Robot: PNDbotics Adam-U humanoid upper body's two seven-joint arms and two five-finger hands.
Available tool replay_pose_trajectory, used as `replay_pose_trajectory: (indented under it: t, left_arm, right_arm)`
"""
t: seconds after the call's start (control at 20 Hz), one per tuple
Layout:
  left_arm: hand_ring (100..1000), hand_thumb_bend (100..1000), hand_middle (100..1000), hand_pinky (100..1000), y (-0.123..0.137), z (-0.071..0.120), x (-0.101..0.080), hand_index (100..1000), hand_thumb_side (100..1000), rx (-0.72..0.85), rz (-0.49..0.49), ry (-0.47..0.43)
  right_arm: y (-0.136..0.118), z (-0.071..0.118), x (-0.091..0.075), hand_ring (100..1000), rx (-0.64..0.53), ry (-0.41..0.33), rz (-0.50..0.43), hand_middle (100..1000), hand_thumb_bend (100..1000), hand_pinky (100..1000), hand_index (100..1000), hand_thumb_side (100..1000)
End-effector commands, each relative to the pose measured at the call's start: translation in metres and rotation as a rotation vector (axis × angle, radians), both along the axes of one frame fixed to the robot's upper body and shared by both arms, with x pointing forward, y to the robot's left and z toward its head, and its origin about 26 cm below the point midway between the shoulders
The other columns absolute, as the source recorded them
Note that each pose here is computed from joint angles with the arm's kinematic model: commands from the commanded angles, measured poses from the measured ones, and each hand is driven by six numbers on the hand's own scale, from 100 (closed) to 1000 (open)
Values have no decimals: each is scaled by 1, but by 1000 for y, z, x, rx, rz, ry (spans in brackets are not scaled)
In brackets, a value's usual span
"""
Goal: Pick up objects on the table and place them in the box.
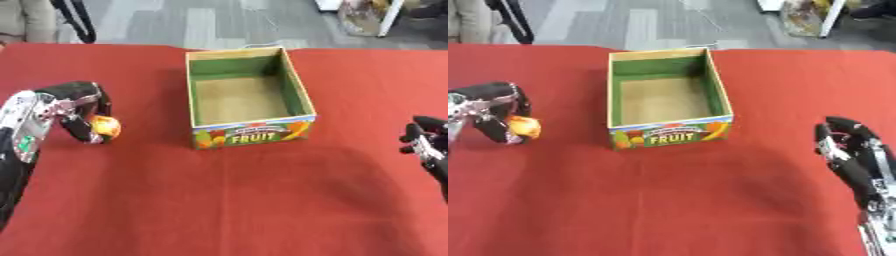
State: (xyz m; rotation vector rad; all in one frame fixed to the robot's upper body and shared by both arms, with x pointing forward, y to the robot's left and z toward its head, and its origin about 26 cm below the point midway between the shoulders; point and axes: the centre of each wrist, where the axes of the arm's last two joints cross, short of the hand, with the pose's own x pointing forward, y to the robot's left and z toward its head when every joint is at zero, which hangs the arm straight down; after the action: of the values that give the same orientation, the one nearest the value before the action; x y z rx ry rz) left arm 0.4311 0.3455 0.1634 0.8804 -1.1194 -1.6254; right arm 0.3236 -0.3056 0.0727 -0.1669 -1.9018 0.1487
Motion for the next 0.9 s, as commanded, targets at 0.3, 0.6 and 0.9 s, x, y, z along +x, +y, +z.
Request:
replay_pose_trajectory:
  t: [0.3, 0.6, 0.9]
  left_arm:
    - [201, 345, 218, 135, -7, 49, -8, 369, 100, -36, -78, -168]
    - [198, 354, 216, 136, -50, 93, -7, 371, 100, -93, -228, -313]
    - [214, 374, 230, 153, -115, 108, 11, 386, 100, -101, -355, -368]
  right_arm:
    - [-5, 6, 0, 623, -23, -16, -8, 614, 285, 556, 754, 394]
    - [-4, 5, 0, 623, -24, -11, 0, 614, 285, 556, 754, 394]
    - [3, 6, 3, 623, -19, -12, 30, 614, 286, 556, 754, 394]
